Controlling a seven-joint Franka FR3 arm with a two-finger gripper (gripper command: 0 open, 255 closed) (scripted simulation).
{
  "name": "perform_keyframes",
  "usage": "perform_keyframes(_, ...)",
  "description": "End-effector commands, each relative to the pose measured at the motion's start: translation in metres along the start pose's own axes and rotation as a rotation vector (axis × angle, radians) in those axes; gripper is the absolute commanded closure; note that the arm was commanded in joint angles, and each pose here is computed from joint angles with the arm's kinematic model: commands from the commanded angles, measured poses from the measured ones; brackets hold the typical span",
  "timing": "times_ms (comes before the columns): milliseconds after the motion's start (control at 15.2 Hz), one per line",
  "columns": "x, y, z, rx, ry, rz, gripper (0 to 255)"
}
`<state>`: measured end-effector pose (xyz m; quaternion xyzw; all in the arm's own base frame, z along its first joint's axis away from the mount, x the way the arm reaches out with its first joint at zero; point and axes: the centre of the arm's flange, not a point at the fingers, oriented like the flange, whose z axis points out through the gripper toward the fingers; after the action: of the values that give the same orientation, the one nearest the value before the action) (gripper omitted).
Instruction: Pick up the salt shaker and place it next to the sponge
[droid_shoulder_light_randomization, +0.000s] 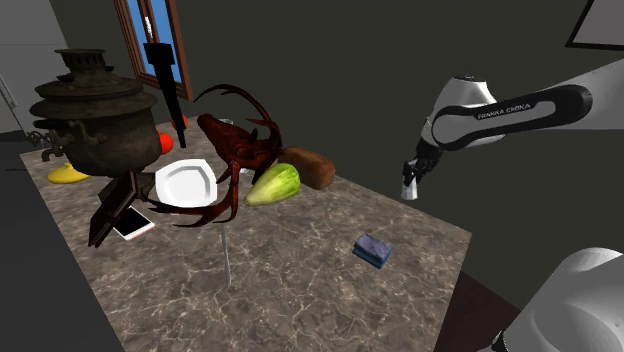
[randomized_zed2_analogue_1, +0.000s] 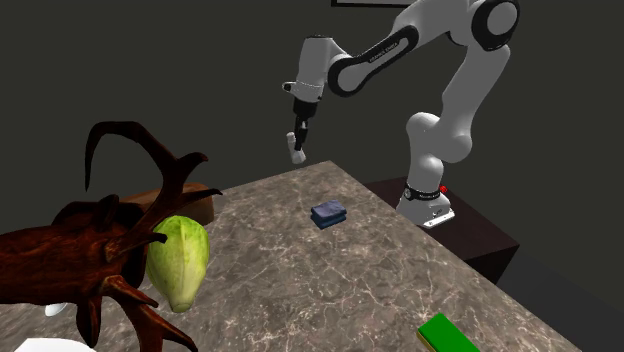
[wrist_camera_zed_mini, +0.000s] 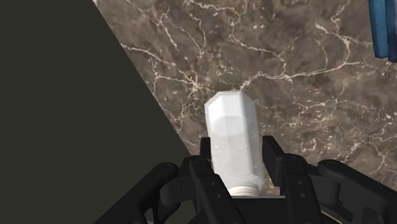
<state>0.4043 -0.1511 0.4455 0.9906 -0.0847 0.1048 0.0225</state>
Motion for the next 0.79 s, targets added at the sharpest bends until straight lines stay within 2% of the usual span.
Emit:
perform_keyframes(0, 0.002, 0.0, -0.011, 0.0, 0.0, 0.0, 255)
perform_keyframes(726, 0.014, 0.001, -0.068, 0.0, 0.0, 0.0, 255)
